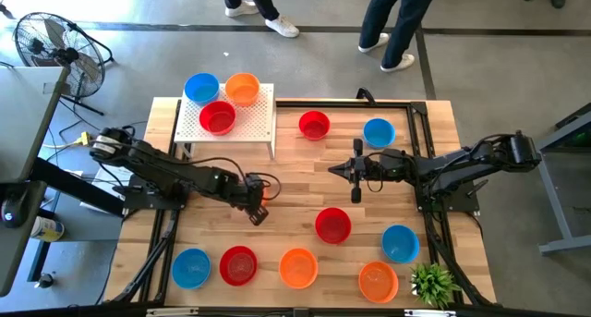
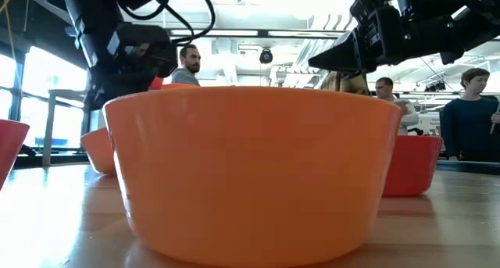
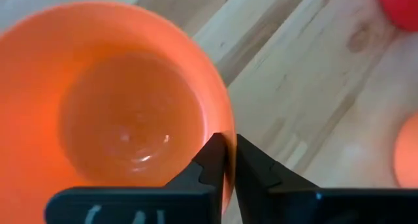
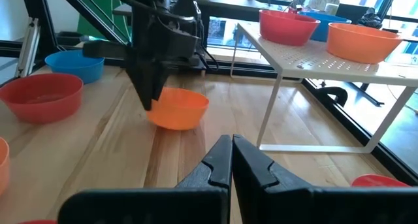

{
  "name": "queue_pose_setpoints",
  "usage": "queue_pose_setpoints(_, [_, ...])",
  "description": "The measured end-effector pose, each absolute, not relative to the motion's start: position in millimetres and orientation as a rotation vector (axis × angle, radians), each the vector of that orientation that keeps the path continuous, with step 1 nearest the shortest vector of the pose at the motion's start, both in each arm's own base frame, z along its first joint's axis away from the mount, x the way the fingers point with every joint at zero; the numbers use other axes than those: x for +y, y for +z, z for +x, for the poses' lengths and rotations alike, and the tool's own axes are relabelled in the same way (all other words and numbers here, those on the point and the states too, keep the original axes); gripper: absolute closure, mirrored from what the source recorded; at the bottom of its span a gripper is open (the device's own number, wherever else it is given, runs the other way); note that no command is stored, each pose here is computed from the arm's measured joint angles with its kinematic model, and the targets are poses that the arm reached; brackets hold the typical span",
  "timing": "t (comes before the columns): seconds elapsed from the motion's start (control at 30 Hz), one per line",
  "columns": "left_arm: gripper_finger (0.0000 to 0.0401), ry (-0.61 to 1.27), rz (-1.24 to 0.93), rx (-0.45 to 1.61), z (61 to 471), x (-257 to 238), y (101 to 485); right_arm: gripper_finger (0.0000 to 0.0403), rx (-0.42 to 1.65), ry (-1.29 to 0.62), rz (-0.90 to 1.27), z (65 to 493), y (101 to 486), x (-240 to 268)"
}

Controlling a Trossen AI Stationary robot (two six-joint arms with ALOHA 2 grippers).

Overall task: Pick & Place Mini bowls
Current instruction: Stack the orange bowl on top of the orange bowl on the shelf

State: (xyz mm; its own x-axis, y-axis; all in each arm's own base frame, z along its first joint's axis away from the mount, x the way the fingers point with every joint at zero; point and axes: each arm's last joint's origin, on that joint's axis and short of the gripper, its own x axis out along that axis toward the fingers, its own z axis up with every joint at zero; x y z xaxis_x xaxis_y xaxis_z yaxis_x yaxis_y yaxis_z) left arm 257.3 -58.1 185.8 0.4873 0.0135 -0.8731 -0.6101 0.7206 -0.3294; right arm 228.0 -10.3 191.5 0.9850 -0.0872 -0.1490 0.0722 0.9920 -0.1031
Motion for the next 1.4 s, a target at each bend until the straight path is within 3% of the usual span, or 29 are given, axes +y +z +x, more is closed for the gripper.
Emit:
queue_pose_setpoints(0.23, [0.0321,0.388,-0.689,0.989,265,-60,195,0.0402,0.159,-0.085,-0.097,228,191,-10])
queue_pose_setpoints(0.5, [0.0256,0.460,-0.525,1.074,261,-57,222,0.0403,0.160,-0.084,-0.098,229,190,-10])
queue_pose_setpoints(0.67, [0.0259,0.519,-0.470,1.110,243,-51,231,0.0403,0.160,-0.084,-0.098,229,190,-10])
queue_pose_setpoints(1.0, [0.0294,0.617,-0.623,1.061,205,-42,219,0.0403,0.159,-0.083,-0.105,229,190,-10])
queue_pose_setpoints(1.4, [0.0201,0.688,-0.637,1.069,198,-23,203,0.0403,0.146,-0.084,-0.105,229,191,-10])
